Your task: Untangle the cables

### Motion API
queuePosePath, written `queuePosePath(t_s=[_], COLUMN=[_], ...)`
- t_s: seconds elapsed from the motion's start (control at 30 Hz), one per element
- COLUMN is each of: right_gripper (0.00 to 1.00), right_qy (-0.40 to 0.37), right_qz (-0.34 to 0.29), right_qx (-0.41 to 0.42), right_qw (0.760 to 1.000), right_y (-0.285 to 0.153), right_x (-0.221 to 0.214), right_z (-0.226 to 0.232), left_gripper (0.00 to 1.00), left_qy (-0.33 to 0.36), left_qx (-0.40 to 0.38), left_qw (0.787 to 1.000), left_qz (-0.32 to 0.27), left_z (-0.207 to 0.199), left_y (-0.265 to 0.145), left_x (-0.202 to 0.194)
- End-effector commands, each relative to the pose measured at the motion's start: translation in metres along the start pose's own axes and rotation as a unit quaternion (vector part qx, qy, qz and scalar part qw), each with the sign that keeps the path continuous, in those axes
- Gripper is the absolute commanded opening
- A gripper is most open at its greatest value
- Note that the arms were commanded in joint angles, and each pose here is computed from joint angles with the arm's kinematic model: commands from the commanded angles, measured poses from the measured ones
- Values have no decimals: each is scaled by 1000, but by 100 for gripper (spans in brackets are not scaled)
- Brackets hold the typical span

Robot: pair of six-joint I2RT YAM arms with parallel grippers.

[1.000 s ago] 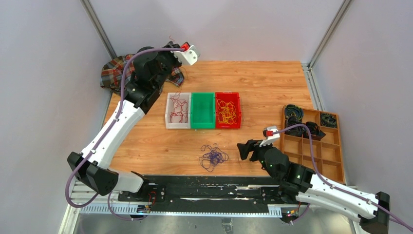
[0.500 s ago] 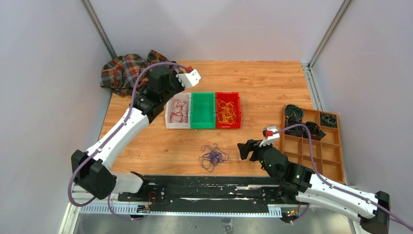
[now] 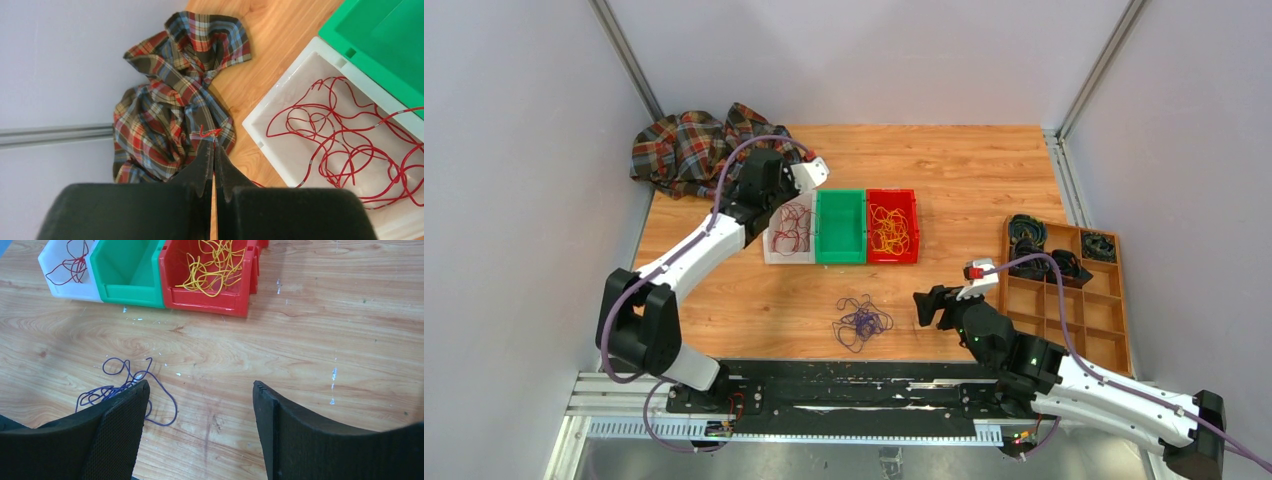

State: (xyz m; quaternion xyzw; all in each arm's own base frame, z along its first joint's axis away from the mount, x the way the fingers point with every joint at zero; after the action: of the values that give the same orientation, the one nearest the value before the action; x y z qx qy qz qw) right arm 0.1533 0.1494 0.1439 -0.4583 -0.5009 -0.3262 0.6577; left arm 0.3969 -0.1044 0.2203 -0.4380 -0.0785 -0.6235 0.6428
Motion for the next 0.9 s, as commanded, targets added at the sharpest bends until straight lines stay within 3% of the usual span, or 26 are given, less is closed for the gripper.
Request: queuePosePath(t_s=[0.0,0.2,0.63,0.8,0.87], right_gripper=[75,76,76,76,76], right_qy=[-8,-16,-30,-29,-29], right_qz=[4,6,6,6,6], right_qx=[-16,-23,-38,-38,-37], right_qw=[1000,1000,999,999,999], right_y=[-1,-3,-3,-3,-3], right_x=[-5,-3,5,8,9], right_z=[-4,-7,-10,-9,-9], left_gripper=[1,1,1,1,9], left_qy=[-37,-58,-69,-80,-84], left_qx=[-28,-95,-129,-136,-148], left_qw=[999,994,988,986,984], left_qz=[-24,2,46,48,50], left_z=[-14,-51,-87,-82,-76], left_y=[12,31,77,77,70], left_x=[2,-21,-69,-59,-49])
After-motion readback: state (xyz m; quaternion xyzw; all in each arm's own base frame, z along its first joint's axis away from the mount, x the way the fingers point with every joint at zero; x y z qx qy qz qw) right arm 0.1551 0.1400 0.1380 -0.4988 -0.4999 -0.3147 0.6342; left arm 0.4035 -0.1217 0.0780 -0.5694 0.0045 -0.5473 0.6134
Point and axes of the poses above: each gripper's point midway between its finger pads, its own y axis out along the fingers, its own z axis along the line the jaws close on, x = y × z, the point moved 4 cm from there along -y, back along the fingers, and after that the axes turned 11 degrees about -y, right-handed, at the moved point
